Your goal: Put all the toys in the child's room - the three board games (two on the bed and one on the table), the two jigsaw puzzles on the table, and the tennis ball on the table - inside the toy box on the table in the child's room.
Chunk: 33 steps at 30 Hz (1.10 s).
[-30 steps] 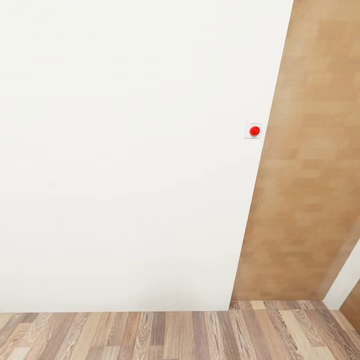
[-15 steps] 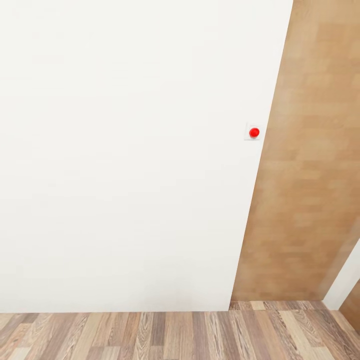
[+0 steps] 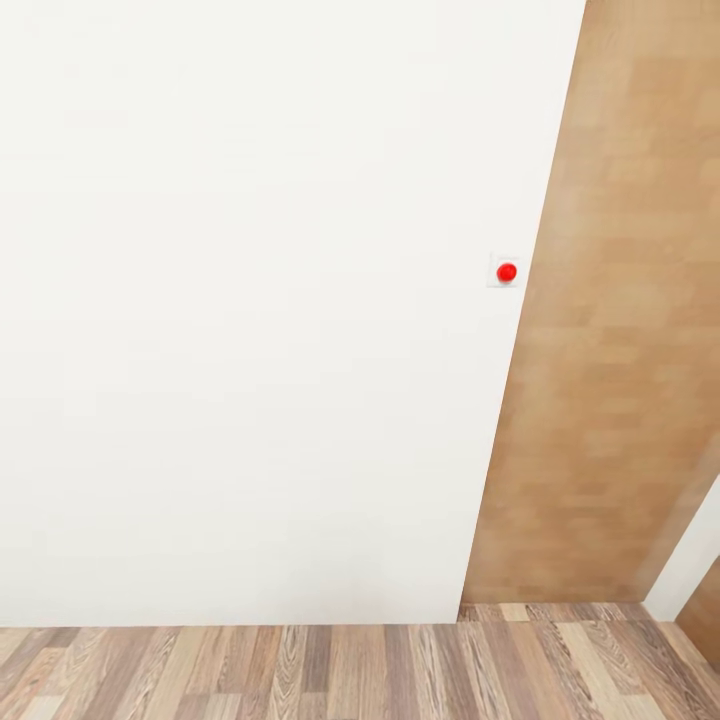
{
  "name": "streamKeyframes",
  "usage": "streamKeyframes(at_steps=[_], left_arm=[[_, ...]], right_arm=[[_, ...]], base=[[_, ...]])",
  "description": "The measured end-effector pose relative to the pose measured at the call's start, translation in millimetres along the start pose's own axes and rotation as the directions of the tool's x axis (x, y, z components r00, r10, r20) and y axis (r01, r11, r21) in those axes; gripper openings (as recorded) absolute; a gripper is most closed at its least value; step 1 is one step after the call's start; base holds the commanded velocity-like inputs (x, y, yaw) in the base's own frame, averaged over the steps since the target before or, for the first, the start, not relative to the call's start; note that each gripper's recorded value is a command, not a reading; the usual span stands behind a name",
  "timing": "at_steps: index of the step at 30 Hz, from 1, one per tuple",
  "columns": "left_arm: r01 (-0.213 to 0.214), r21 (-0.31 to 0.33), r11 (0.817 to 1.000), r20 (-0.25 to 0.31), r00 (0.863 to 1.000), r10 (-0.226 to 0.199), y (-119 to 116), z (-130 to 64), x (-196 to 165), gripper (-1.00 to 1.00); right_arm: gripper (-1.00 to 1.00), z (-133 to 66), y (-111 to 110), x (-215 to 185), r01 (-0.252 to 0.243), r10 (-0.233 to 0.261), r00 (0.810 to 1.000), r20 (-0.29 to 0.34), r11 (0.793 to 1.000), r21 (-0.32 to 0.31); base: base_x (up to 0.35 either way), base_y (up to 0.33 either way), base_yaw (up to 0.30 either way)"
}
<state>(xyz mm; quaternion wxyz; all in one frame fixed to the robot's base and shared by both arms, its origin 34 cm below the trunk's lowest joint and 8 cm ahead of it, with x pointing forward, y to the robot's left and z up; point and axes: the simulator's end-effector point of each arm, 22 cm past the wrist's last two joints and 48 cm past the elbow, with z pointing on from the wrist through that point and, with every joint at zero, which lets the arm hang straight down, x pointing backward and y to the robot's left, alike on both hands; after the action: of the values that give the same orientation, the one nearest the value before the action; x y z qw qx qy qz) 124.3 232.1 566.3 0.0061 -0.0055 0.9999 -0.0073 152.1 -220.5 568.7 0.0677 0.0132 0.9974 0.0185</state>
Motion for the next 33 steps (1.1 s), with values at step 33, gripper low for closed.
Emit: streamKeyframes(at_steps=[33], left_arm=[[0.010,-0.141,0.990,0.150,0.989,0.011,29,-36.4,-52,1.00]], right_arm=[[1.00,-32.2,-3,-1,0.000,0.000,1.000,0.014,1.000,0.005]], base=[[0.000,0.000,0.000]])
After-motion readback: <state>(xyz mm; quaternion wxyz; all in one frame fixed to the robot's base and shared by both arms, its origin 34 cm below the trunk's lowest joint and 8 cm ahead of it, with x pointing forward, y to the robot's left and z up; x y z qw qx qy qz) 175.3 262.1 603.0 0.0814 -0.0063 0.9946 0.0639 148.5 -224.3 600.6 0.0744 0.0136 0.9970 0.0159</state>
